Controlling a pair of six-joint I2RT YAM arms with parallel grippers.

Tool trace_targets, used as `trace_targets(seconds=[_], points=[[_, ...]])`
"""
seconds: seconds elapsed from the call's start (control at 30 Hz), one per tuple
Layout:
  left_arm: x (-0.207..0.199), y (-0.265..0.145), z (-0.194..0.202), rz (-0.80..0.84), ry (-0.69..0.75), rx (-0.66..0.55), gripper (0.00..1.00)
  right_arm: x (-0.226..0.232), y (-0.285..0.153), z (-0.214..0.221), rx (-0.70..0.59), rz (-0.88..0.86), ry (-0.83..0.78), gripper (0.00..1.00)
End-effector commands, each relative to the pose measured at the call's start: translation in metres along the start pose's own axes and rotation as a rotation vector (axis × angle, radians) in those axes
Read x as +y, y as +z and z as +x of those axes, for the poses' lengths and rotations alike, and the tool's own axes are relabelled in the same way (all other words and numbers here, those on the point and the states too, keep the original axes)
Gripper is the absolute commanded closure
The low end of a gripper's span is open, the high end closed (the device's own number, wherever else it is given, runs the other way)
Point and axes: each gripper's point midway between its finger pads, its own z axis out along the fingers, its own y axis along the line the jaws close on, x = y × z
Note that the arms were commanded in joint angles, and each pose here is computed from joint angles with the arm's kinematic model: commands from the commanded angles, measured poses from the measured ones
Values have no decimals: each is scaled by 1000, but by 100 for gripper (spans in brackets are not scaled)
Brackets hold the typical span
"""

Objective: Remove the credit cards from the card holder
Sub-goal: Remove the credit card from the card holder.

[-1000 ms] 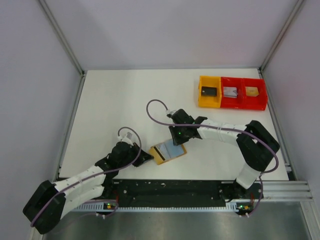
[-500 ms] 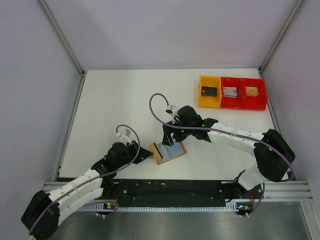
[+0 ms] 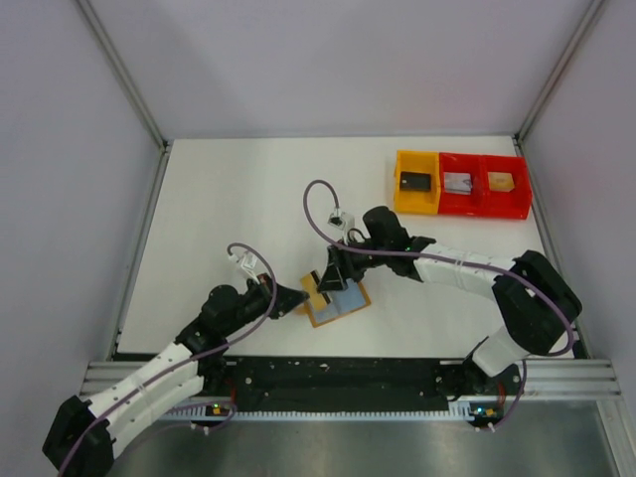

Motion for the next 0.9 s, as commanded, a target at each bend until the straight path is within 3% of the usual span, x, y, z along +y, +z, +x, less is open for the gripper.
trace_targets(seconds=[0.0,0.07,0.13,0.3,0.33,0.5,0.57,0.63,0.87], points=[[-30,-2,-12,120,81,-33,100,33,-3,-13,-40,-208,-61,34],[-36,-2,-13,144,87,-33,100,38,-4,-15,-45,-235,-65,41],[-42,-3,-15,171,88,-36,100,39,-4,-16,-46,-242,-67,53],[-51,-5,-18,203,121,-42,100,40,-10,-20,-65,-262,-49,100],[-50,-5,-20,195,127,-52,100,42,-12,-22,-71,-271,-51,100],[-52,-8,-31,202,189,-125,53,51,-22,-25,-109,-313,-59,100],[-53,-9,-33,203,229,-135,39,55,-27,-29,-132,-329,-59,100],[-55,-9,-34,205,269,-133,34,59,-32,-33,-159,-342,-55,100],[-45,-5,-34,169,264,-134,36,66,-37,-42,-200,-364,-58,100]])
